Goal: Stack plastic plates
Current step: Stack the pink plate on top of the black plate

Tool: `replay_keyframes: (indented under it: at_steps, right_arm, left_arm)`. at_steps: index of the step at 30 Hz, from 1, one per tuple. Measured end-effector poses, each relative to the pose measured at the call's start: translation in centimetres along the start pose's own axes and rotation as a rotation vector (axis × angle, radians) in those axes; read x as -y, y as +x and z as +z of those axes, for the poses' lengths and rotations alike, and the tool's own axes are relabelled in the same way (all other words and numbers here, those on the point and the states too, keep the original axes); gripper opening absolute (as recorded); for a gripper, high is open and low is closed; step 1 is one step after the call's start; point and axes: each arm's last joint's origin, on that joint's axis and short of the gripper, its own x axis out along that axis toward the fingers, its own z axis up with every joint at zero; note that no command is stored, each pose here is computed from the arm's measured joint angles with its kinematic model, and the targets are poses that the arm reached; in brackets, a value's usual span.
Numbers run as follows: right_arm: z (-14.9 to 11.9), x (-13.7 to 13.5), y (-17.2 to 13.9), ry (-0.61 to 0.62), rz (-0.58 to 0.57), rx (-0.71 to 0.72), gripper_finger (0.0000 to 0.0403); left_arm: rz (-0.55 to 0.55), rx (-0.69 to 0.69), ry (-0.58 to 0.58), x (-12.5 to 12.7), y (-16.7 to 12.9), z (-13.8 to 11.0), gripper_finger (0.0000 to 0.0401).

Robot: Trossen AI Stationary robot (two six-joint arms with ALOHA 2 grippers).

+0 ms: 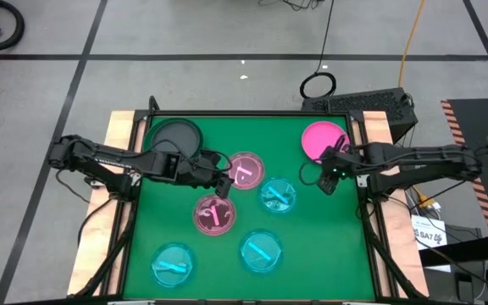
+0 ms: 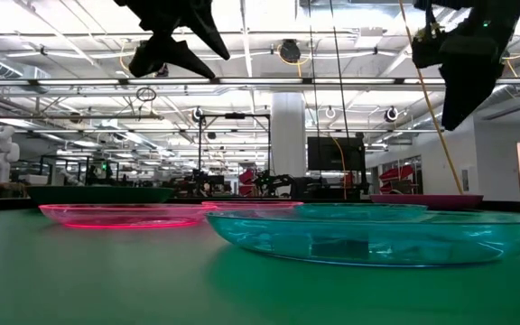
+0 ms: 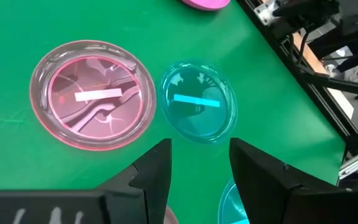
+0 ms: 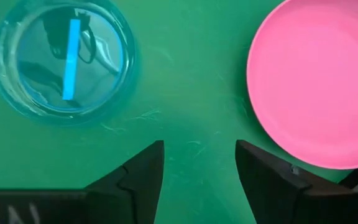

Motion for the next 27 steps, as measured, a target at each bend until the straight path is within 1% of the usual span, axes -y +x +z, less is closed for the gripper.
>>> replay_keyframes:
  at_steps: [5,11,16,17,20,23,27]
  right_arm:
    - [0.4,0.2,0.6,0.009,-0.030,-0.026,0.0189]
    - [0.9,0.7,1.1,-0.071,-0.055,-0.044,0.0188]
    - [1.6,1.4,1.5,-0.097,-0.067,-0.038,0.0188]
    - [1.7,1.6,1.8,-0.096,-0.054,-0.037,0.0188]
    - [1.5,2.2,2.9,-0.078,-0.011,-0.069,0.0188]
    - [1.3,3.0,3.6,-0.015,-0.019,-0.094,0.0189]
    - [1.4,3.6,3.8,0.020,-0.011,-0.107,0.0215]
  left_arm:
    - [0.001,-0.002,0.030,0.0,0.1,0.0,0.0168]
    - [0.004,-0.004,0.031,0.0,0.1,-0.1,0.0168]
    - [0.007,-0.002,0.066,-0.1,0.1,0.1,0.0168]
    - [0.010,-0.002,0.068,-0.2,0.1,0.1,0.0168]
    - [0.026,-0.003,0.057,-0.5,0.2,0.3,0.0168]
    - [0.034,0.004,0.049,-0.7,0.3,0.6,0.0168]
    - [0.039,0.008,0.052,-0.9,0.4,0.8,0.0168]
